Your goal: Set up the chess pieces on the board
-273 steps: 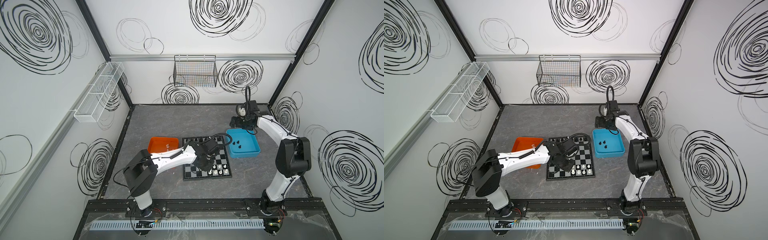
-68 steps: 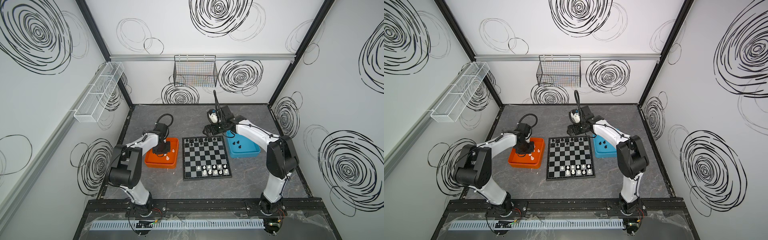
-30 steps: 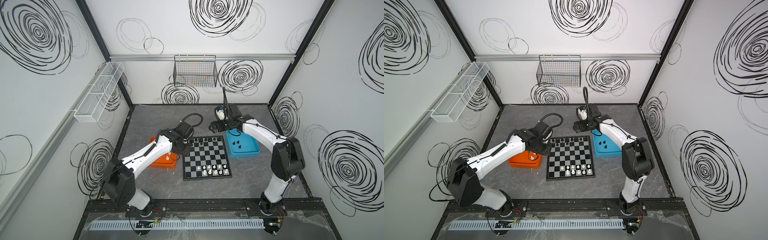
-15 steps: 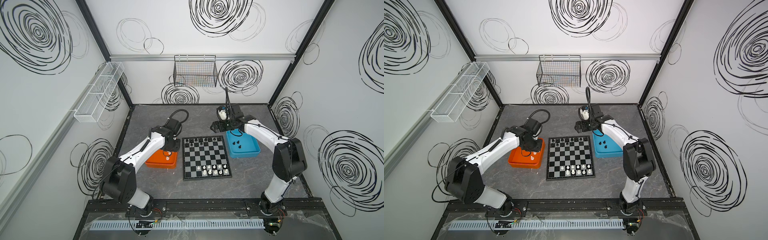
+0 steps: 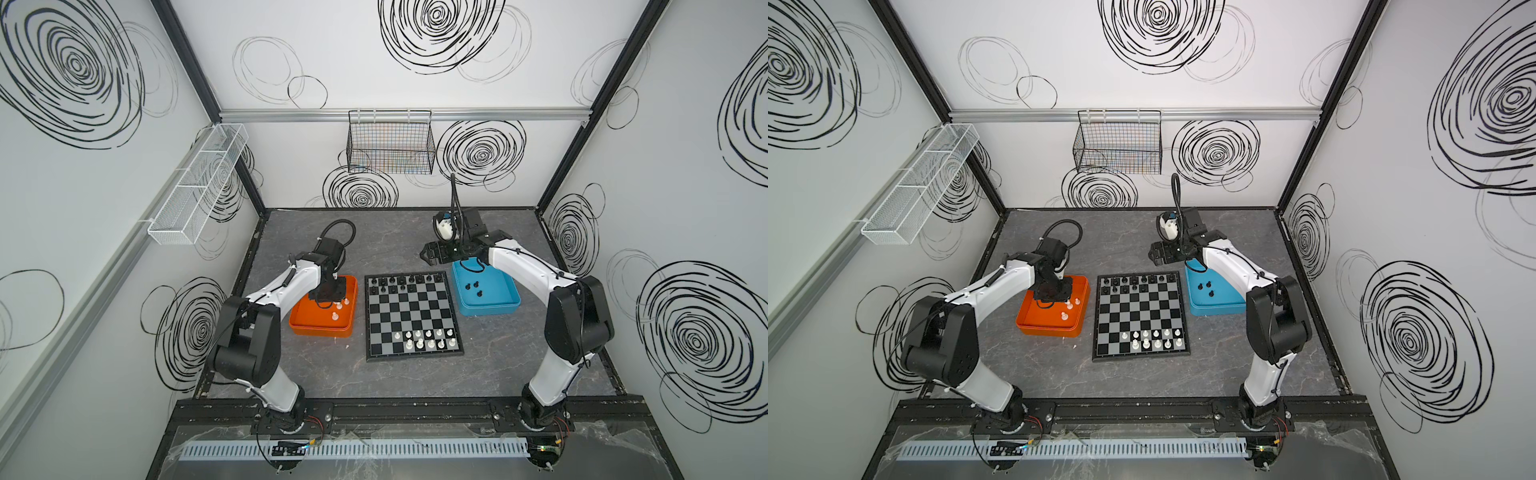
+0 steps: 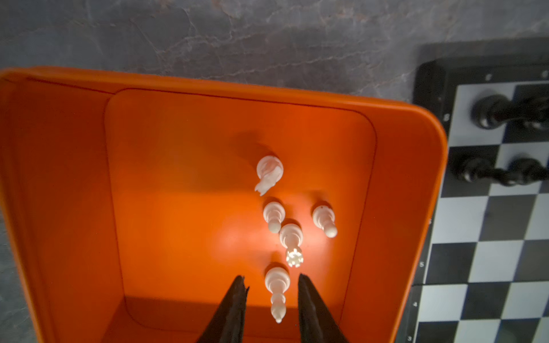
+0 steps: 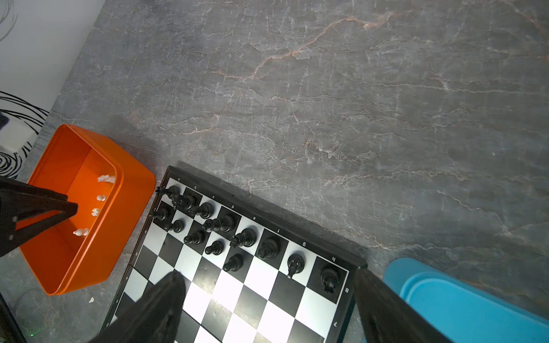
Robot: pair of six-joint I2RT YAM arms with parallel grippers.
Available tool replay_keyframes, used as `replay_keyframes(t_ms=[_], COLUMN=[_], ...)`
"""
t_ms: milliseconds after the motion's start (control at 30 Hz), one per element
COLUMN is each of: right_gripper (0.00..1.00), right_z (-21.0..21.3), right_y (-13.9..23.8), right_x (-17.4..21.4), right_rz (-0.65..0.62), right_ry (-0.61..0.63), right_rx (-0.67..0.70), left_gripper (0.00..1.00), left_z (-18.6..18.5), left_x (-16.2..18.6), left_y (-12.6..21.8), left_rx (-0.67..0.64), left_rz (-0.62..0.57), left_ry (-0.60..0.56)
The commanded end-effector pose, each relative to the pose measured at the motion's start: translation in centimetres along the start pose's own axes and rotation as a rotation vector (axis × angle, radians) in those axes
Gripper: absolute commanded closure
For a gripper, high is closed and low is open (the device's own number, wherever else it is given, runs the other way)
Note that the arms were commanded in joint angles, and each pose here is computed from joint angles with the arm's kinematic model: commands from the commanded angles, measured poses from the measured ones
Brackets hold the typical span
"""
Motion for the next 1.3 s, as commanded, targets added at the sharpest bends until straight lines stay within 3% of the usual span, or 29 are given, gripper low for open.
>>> replay_keyframes(t_ms=[0,800,1267], right_gripper=[0.07,0.07,0.07], right_z=[-0.1,-1.3,-1.9], right_y=[0.4,-0.4,-0.8], right_x=[-0.4,-0.5,-0.4], right_rz=[-0.025,-0.004,0.007], right_ry=[0.006,-0.024,-0.042], right_rx=[-0.006,0.01,0.01], left_gripper=[0.65,0.69,0.8], left_z=[-0.3,-1.4,-1.6], left_x=[-0.4,-0.8,-0.3], left_y=[-0.7,-3.9,-4.1], left_rx=[0.026,0.036,0.021], left_rz=[-0.016,0.038,0.061], left_ry=[-0.006,-0.02,-0.03])
Point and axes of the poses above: each gripper's point midway between its finger pads, its own y axis back along the fingers, its own z axis along the line the jaws close on, x = y × z, the point moved 10 cm from there along y, back along the fingers, and after that the axes turned 5 degrees about -y, right-handed, at the moved point
